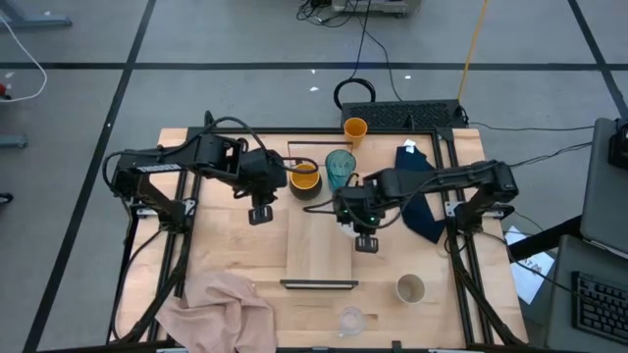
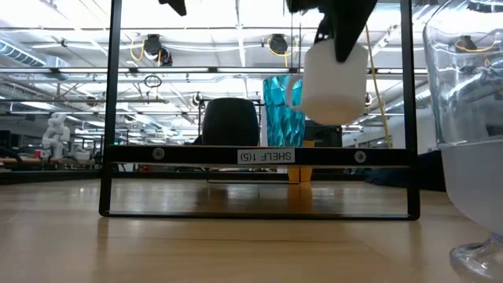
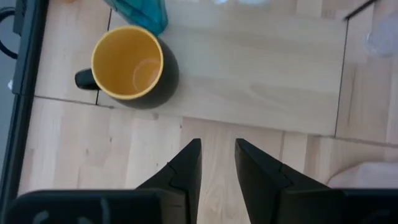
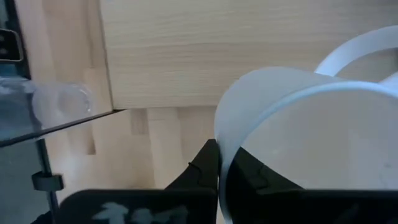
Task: Stack small to large cups/mugs on shelf
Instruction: Put the white mug on the shelf
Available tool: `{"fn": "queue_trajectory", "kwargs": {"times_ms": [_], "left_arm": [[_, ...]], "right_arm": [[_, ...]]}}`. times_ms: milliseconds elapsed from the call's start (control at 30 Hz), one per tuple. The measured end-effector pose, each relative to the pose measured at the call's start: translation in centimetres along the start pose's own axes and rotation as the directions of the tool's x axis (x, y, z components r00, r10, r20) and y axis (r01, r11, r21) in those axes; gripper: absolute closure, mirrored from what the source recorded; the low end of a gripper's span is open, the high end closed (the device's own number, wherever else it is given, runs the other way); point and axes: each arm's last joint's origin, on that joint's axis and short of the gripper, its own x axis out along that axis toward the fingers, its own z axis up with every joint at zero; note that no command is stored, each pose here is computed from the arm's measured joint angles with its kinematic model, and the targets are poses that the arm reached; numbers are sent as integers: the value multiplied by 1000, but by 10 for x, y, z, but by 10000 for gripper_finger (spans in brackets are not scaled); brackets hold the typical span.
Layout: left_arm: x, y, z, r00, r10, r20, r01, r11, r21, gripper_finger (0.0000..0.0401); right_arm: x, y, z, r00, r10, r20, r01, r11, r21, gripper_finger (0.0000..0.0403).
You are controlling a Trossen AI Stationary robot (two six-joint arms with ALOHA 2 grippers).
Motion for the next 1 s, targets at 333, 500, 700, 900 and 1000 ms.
{"fn": "queue_trajectory", "kwargs": {"times_ms": [333, 500, 700, 900, 1000], "left_arm": [[-21, 17, -6, 996, -7, 90, 8, 1000, -10, 302], [-35, 25, -8, 984, 1, 178, 5, 999, -32, 302], [-47, 30, -11, 970, 8, 243, 2, 999, -41, 302], [-54, 31, -14, 964, 7, 267, 5, 999, -41, 302], [-53, 31, -14, 964, 7, 264, 5, 999, -42, 302]], "right_arm": [[25, -11, 13, 999, -11, -50, 13, 999, 32, 403], [27, -11, 16, 999, -8, -32, 9, 999, 31, 403], [26, -5, 20, 1000, 3, 8, -2, 998, -68, 403], [25, 0, 19, 1000, 4, 7, -3, 984, -180, 403], [25, -1, 19, 1000, -3, 10, 5, 972, -235, 403]]}}
